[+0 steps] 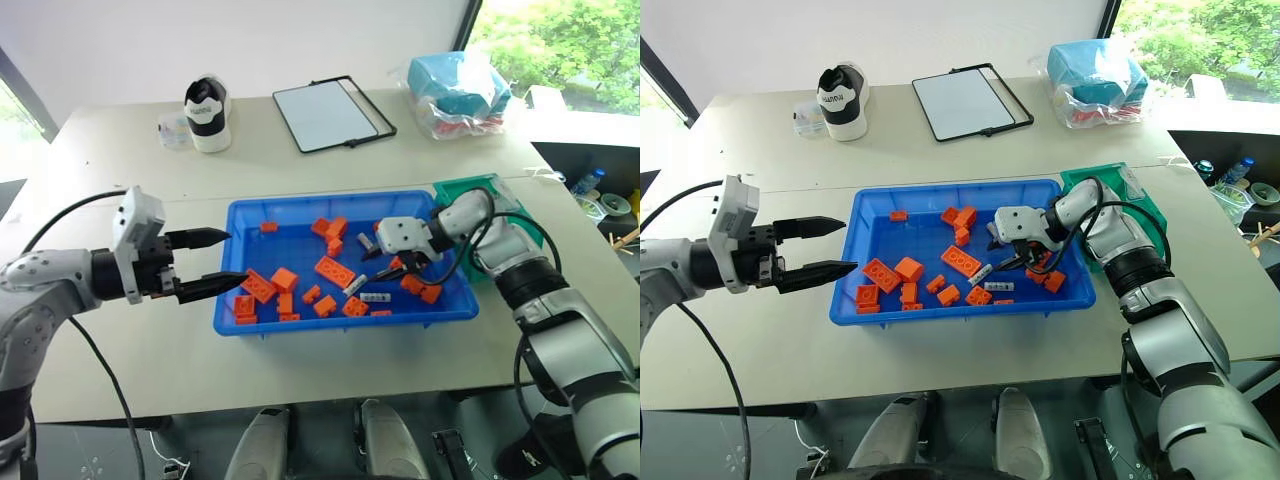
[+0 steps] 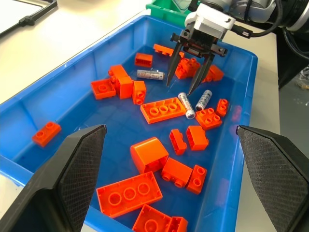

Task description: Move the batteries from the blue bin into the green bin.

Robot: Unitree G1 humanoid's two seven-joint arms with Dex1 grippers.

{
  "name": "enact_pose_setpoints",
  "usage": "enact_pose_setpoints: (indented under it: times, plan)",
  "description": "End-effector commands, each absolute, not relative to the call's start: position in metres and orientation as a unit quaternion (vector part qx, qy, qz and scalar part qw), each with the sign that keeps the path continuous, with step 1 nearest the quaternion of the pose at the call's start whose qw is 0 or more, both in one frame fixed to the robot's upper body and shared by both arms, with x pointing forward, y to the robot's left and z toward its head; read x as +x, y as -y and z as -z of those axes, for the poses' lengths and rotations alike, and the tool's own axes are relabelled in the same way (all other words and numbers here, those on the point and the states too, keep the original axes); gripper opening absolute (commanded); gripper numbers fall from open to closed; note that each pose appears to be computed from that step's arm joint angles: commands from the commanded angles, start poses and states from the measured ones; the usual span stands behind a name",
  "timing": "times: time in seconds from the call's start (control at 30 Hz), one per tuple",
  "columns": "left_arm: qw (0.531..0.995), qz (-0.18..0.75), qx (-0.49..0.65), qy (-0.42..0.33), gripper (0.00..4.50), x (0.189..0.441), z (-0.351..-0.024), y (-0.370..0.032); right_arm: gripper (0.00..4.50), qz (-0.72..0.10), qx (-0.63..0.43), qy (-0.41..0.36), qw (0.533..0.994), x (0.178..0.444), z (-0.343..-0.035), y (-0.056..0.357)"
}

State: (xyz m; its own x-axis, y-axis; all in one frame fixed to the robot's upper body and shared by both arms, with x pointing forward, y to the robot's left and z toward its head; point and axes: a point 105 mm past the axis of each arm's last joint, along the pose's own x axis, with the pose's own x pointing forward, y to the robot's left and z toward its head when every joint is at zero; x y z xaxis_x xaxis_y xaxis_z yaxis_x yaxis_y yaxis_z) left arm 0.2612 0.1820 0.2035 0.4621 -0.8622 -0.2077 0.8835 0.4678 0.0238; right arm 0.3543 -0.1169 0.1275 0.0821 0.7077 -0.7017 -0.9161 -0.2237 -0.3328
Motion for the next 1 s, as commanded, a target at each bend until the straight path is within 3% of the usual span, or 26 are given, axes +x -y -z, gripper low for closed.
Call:
enact_pose_setpoints:
  times: [0.03,0.3,0.5,0.53,0.67,0.73,0.87,1.0]
  plan:
    - [0.853,0.511,0.085,-0.063,4.50,0.258,-0.217,-0.182,2.12,-0.669,-0.410,-0.108,0.611,0.354,-0.131,0.113]
    - [0.852,0.512,0.090,-0.058,4.50,0.261,-0.220,-0.181,2.12,-0.687,-0.401,-0.110,0.596,0.347,-0.117,0.102]
    - [0.853,0.512,0.091,-0.055,4.50,0.262,-0.221,-0.181,2.12,-0.676,-0.398,-0.119,0.609,0.352,-0.110,0.100]
    - [0.853,0.511,0.091,-0.054,4.50,0.262,-0.221,-0.181,1.61,-0.671,-0.396,-0.118,0.615,0.354,-0.111,0.100]
    - [0.852,0.513,0.090,-0.055,4.50,0.262,-0.221,-0.181,0.05,-0.639,-0.379,-0.080,0.665,0.359,-0.137,0.102]
    - [0.851,0.514,0.089,-0.056,4.50,0.262,-0.220,-0.180,0.05,-0.625,-0.360,-0.067,0.689,0.358,-0.152,0.103]
    - [0.851,0.515,0.084,-0.059,4.50,0.261,-0.215,-0.181,0.05,-0.531,-0.294,-0.023,0.794,0.342,-0.216,0.131]
    - [0.850,0.518,0.078,-0.056,4.50,0.264,-0.212,-0.178,0.05,-0.356,-0.272,-0.028,0.894,0.342,-0.252,0.193]
